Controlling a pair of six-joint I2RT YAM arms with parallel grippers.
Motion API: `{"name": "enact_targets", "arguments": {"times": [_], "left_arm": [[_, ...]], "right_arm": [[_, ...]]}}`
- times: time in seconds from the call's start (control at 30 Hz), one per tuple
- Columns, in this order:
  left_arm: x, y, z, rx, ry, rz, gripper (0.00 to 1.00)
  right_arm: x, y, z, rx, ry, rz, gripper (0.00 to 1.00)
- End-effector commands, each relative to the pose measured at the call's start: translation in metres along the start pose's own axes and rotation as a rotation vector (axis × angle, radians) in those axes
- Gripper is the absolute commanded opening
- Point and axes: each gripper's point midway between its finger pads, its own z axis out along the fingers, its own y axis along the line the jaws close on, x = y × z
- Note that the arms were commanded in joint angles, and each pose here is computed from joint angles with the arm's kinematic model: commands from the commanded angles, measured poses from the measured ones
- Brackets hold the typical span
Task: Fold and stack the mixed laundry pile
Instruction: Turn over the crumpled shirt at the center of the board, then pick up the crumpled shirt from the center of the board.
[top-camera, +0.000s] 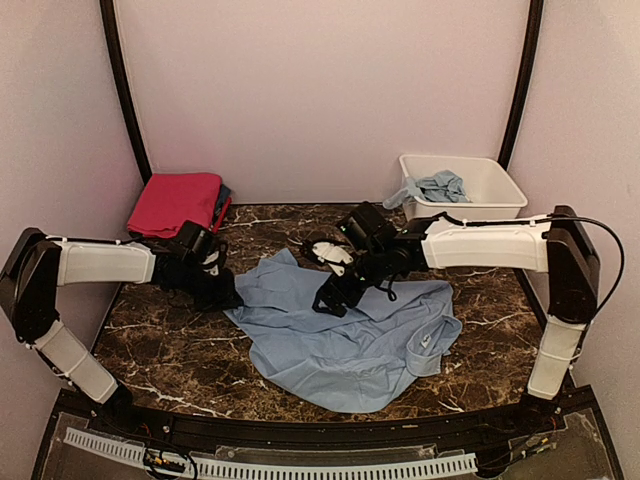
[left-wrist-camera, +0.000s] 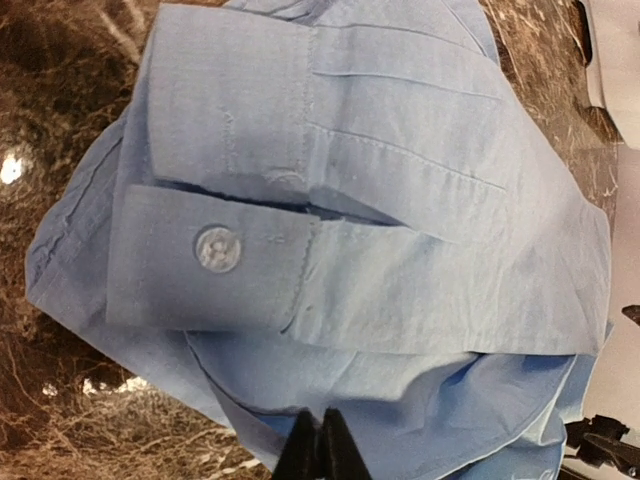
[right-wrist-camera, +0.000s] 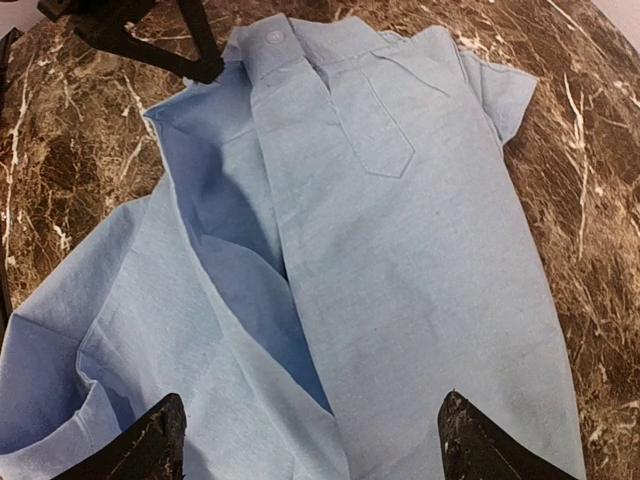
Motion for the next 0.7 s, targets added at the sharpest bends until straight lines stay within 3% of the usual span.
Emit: {"name": "enact_targets", "arguments": {"times": [0.0,0.37,0.5,0.6,0.67], "left_arm": [[-0.017,-0.036,-0.021,0.114,-0.045,0.046,0.0],[-0.014,-0.07,-0.092,0.243,-0.157,0.177,0.0],[0.002,-0.064,-0.1,0.268,-0.162,0.234,0.0],[0.025,-0.067,-0.098,0.342,-0.098,0.277,0.0],[0.028,-0.045,-0.089,0.25,-0.098,0.228,0.0]], "right_arm": [[-0.039,0.021,-0.012,-0.035,-0.176,-0.118,0.83],[-0.072,0.013,-0.003,-0.012,-0.245,-0.098,0.79],[-0.076,0.023,0.003,-0.077,-0.248,-0.104,0.79],[-0.084,0.024,0.005,-0.088,-0.274,-0.102,0.79],[-0.091,0.017,0.007,-0.053,-0.279,-0.098,0.77]]}}
